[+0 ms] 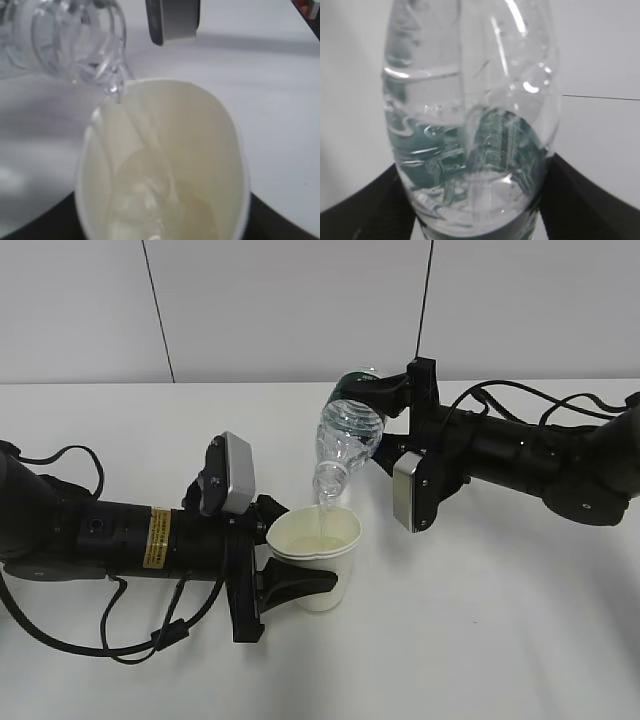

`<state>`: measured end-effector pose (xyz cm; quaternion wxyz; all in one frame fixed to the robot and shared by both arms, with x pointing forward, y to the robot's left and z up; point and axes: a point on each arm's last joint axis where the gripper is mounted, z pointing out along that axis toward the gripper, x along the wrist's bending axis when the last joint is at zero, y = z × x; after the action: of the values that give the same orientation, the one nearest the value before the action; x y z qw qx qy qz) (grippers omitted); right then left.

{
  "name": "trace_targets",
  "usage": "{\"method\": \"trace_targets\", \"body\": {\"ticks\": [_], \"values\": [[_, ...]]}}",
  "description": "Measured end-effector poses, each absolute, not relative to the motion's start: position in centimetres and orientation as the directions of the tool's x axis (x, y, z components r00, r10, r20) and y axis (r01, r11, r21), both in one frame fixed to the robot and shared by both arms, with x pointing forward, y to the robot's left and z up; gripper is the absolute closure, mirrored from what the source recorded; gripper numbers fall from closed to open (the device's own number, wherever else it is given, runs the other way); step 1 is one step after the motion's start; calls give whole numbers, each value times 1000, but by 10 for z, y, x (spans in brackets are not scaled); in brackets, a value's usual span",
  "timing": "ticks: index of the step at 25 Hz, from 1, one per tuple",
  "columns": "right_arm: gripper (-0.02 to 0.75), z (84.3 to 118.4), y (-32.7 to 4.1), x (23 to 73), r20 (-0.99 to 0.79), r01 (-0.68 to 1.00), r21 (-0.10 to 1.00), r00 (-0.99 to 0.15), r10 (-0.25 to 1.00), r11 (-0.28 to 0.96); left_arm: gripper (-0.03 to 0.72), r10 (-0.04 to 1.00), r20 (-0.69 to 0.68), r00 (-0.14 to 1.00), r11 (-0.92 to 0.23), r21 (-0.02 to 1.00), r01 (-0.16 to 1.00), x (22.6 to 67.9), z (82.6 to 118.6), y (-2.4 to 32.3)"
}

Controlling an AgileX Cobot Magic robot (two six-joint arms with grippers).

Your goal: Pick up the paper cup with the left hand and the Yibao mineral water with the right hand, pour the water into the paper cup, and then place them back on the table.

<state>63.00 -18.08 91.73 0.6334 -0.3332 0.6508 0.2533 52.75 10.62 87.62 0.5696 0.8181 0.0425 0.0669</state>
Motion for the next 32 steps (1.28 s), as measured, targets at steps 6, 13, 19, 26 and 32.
{"method": "trace_targets", "body": {"ticks": [6, 13, 19, 26, 32], "values": [[251, 917, -181, 630, -992, -753, -109, 37, -123, 649, 265, 146, 61, 987, -349, 937, -7, 528, 876, 106], [251, 918, -181, 630, -991, -749, -118, 45, -128, 652, 265, 145, 61, 988, -353, 935, -6, 528, 875, 106], [251, 918, -181, 631, -988, -746, -140, 64, -139, 651, 265, 145, 61, 988, -354, 935, -6, 528, 875, 106], [251, 918, -181, 631, -998, -747, -22, -22, -57, 664, 265, 170, 67, 983, -345, 939, -4, 530, 876, 106], [251, 916, -182, 629, -985, -731, 158, -161, 58, 664, 265, 184, 85, 979, -341, 940, -17, 532, 877, 107]]}}
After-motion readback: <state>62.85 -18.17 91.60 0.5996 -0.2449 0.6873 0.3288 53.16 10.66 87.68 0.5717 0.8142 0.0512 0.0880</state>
